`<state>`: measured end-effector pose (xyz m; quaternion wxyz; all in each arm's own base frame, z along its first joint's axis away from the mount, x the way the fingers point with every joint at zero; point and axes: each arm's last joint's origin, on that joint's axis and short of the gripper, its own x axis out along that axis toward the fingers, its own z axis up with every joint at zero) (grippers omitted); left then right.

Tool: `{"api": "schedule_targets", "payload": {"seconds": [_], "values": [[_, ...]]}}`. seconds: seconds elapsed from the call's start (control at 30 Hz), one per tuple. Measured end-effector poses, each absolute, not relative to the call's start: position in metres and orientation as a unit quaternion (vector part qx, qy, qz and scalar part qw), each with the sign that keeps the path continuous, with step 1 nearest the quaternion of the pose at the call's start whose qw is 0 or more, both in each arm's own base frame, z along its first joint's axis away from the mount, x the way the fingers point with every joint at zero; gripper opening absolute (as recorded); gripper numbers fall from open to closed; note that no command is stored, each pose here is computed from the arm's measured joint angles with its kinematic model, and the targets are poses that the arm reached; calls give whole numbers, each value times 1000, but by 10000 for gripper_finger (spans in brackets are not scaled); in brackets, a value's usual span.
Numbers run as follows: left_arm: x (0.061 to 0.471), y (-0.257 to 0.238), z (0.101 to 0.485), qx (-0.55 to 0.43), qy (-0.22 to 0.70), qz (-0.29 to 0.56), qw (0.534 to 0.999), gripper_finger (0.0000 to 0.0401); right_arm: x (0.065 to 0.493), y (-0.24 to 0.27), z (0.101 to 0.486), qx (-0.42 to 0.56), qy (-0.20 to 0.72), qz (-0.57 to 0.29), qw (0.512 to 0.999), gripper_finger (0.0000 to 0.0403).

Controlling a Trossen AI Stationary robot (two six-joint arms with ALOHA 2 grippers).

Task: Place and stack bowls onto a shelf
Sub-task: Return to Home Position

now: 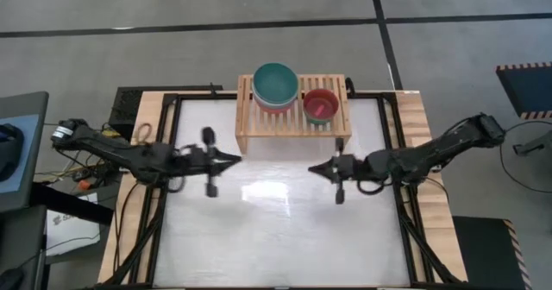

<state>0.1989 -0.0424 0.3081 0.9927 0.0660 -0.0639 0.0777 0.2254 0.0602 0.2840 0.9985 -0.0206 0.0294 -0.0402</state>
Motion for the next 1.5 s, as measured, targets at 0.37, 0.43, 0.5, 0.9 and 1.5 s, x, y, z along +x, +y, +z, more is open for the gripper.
{"api": "schedule_targets", "payload": {"seconds": [0.37, 0.43, 0.5, 0.9, 1.5], "values": [[140, -35, 264, 54, -112, 85, 989, 0, 151, 36, 301, 18, -35, -25, 999, 22], [129, -32, 266, 46, -133, 81, 987, 0, 144, 36, 283, 38, -40, -17, 998, 22], [121, -29, 264, 48, -124, 68, 989, 0, 138, 36, 263, 45, -45, -11, 998, 22], [113, -26, 233, 54, -73, 53, 994, 0, 109, 23, 241, 46, -19, 9, 999, 21], [113, -11, 207, 26, -26, 65, 997, 0, 102, 18, 207, 35, -23, 13, 999, 21]]}}
